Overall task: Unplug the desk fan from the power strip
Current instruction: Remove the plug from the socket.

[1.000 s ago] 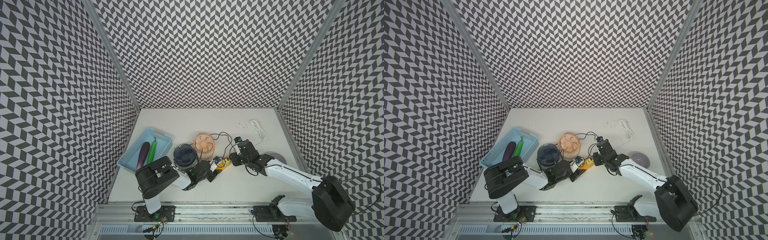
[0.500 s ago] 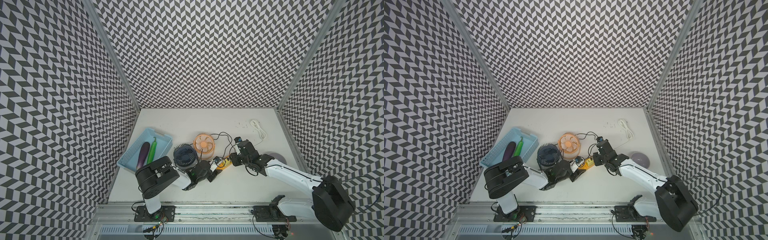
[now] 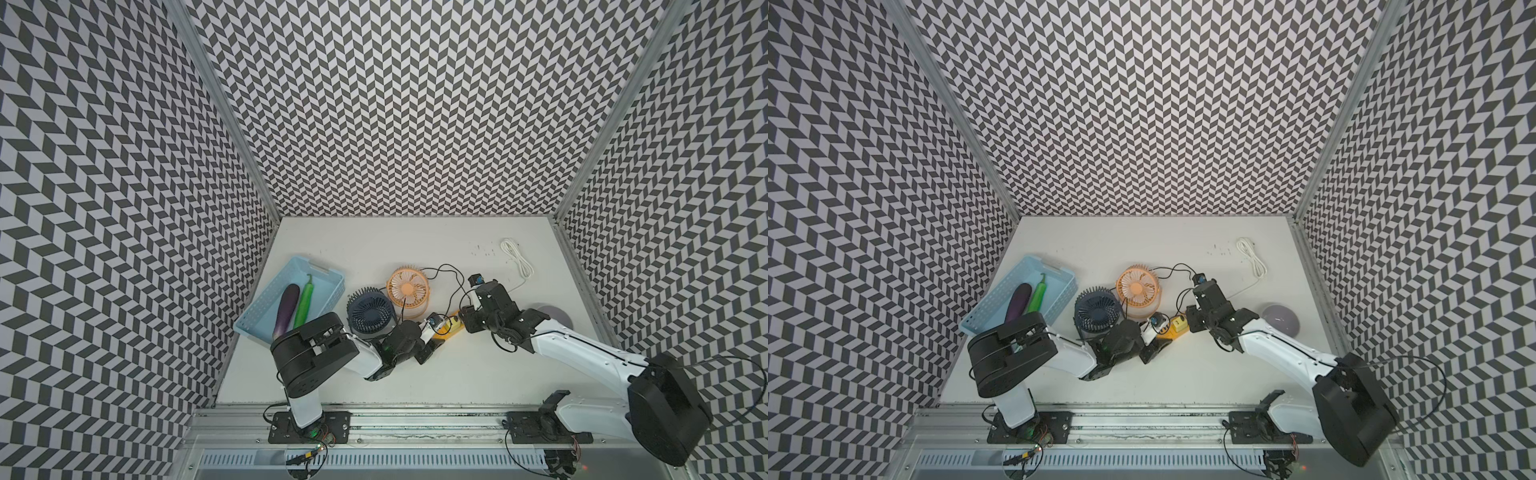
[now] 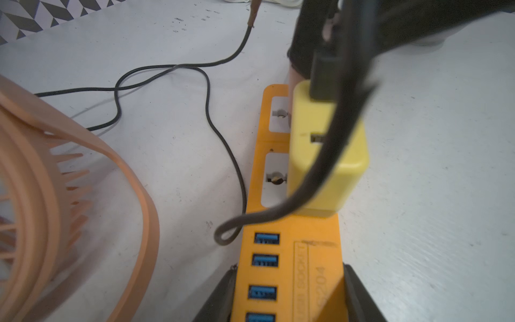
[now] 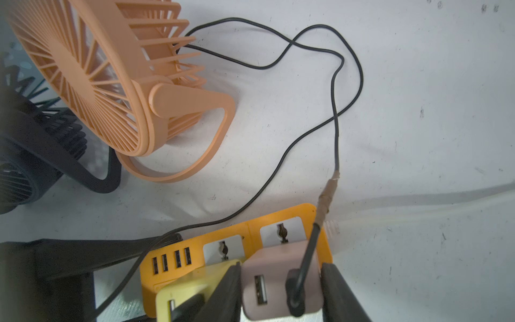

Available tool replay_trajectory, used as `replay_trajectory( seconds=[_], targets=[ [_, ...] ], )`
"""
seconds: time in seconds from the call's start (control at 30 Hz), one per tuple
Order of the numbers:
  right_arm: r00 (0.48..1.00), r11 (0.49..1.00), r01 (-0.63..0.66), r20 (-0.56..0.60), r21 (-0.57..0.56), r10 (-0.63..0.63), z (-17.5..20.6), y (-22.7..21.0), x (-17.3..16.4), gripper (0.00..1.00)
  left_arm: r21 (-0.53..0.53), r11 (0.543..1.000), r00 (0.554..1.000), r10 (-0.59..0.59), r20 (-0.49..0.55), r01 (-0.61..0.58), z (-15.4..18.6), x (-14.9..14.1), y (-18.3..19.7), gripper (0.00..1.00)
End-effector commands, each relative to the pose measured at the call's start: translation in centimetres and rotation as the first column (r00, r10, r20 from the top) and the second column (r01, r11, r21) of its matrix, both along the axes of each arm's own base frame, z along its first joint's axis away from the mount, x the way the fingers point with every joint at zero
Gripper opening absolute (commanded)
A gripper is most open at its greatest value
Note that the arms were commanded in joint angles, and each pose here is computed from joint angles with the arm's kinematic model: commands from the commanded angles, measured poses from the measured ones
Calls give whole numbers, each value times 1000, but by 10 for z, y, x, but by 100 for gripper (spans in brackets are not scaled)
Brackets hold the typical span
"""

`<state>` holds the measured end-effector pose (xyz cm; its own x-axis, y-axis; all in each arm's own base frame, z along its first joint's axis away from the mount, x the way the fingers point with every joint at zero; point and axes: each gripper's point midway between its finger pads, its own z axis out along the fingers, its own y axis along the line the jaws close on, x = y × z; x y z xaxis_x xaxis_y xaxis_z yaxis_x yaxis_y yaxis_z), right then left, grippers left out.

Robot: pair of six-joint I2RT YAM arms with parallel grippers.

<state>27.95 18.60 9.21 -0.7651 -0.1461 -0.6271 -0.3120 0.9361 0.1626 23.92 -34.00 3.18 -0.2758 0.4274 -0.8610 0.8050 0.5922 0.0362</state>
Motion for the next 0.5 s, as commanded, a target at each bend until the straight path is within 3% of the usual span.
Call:
replay_trajectory(
  seconds=[0.0, 0.2, 0.3, 0.47],
  targets=[
    [994, 989, -69, 89, 134, 57, 33, 30, 4, 15, 44, 999, 1000, 12, -26, -11, -11, 2, 4, 28],
    [998, 991, 27, 49, 130, -34, 23, 10, 15, 15, 49, 999, 999, 16, -28, -15, -13, 1, 6, 28],
    [997, 981, 63, 20, 182, -68, 21, -2, 20, 14, 48, 999, 1000, 17, -26, -16, -12, 1, 7, 28],
    [999, 984, 27, 26, 177, -32, 22, 2, 17, 14, 44, 999, 1000, 15, -25, -14, -12, 1, 6, 28]
  ],
)
